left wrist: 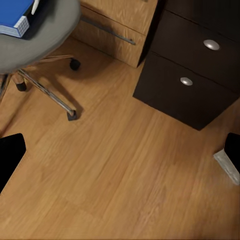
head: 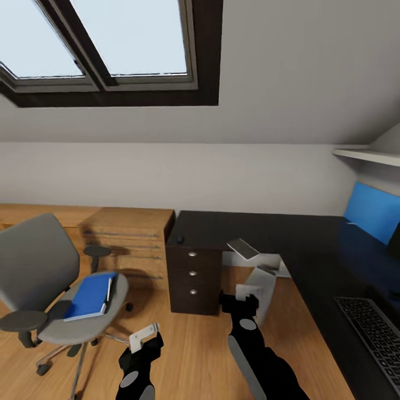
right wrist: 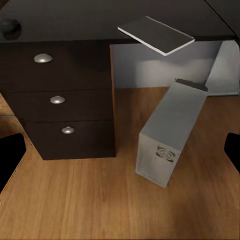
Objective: In the bedroom, organize the workspace by keeping the computer under the desk, ensuring the monitor is on the desk, placing the keyboard on the desk next to the monitor, placing the mouse on the desk next to the keyboard, moving the folder from the swivel chair onto the desk next to the mouse, stacking the notebook on top of the folder with the pen on top of the notebook, and positioning the swivel chair next to the desk.
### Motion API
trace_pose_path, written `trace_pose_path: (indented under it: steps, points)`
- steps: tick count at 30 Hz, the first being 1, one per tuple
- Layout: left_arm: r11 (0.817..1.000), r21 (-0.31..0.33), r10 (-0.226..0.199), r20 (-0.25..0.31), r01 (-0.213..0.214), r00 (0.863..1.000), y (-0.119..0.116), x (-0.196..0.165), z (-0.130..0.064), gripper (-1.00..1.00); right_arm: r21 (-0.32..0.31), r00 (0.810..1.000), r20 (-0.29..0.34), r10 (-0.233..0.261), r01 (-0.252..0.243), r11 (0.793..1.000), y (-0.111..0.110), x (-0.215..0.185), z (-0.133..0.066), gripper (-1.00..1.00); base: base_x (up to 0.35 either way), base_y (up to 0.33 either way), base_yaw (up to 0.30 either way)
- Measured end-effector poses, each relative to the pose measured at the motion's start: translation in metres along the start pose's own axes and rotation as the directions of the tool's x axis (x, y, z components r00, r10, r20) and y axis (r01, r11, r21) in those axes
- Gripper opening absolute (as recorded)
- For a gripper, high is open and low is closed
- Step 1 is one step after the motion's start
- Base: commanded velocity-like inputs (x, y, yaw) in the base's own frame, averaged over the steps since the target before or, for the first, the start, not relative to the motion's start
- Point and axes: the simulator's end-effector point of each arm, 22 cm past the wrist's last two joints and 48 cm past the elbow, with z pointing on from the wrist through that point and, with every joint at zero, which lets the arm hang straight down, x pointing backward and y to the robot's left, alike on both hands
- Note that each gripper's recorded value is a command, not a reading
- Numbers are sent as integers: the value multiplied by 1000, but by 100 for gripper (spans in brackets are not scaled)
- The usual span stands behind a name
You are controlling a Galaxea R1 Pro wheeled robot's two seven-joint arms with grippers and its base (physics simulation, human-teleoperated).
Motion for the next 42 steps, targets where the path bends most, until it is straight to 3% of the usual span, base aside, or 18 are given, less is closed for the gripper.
trace_pose_path:
  steps: [16,20,42]
  points:
    - [1000,-4,1,-1,-1,1000,1,1,0,100,-32,1000,-4,-28,27,999,15,6,-3,100,326,0,19]
    - [1000,-5,1,-3,-1,1000,1,1,0,100,-52,999,5,-44,44,998,26,7,-6,100,326,0,204]
    - [1000,-21,17,-34,-17,999,6,18,5,100,-79,998,2,-70,70,994,38,17,-7,100,326,0,204]
